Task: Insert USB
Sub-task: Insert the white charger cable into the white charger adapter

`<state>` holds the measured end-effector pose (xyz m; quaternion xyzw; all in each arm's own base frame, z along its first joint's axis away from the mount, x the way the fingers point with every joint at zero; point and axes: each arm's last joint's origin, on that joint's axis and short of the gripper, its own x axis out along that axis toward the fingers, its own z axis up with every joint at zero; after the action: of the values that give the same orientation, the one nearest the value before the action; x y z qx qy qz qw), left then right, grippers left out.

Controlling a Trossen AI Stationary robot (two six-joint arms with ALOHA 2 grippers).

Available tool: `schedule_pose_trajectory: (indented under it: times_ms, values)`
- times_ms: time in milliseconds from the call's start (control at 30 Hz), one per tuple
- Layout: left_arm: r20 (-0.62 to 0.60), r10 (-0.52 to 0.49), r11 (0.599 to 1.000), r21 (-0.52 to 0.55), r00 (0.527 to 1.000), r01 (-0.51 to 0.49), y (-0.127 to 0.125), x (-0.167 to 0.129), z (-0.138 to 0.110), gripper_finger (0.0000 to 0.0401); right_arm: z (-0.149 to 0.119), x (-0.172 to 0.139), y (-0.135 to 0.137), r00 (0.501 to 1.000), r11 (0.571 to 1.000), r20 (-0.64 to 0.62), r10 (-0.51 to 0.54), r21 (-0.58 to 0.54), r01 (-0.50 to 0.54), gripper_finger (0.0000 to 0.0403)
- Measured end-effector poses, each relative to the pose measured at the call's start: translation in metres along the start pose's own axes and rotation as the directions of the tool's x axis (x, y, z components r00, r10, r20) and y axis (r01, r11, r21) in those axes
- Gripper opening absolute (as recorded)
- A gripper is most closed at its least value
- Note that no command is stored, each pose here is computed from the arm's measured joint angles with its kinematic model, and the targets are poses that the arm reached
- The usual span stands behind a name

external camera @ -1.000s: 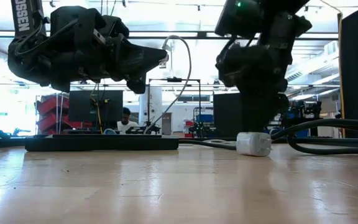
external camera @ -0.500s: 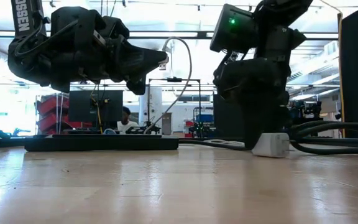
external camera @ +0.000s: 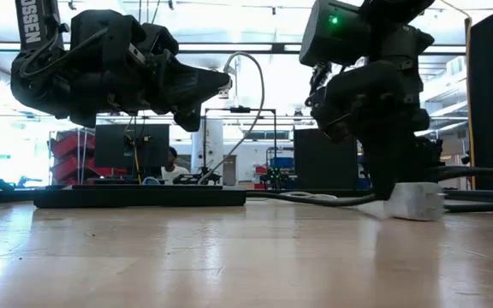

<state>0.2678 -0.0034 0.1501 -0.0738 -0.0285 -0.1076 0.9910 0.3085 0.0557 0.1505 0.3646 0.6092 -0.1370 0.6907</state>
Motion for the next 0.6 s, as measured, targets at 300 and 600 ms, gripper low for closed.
schedule_pose_trajectory:
  times_ms: [300, 600]
  values:
    - [-0.002, 0.000, 1.000, 0.000, 1.000, 0.000, 0.000, 0.000, 0.000, 0.0000, -0.006, -0.001, 0.000, 0.999, 0.999, -0.053, -0.006, 0.040, 0.008, 0.0168]
    - [-0.002, 0.000, 1.000, -0.001, 1.000, 0.000, 0.000, 0.000, 0.000, 0.0000, -0.007, -0.027, -0.008, 1.000, 0.998, -0.024, -0.021, 0.057, 0.022, 0.0166]
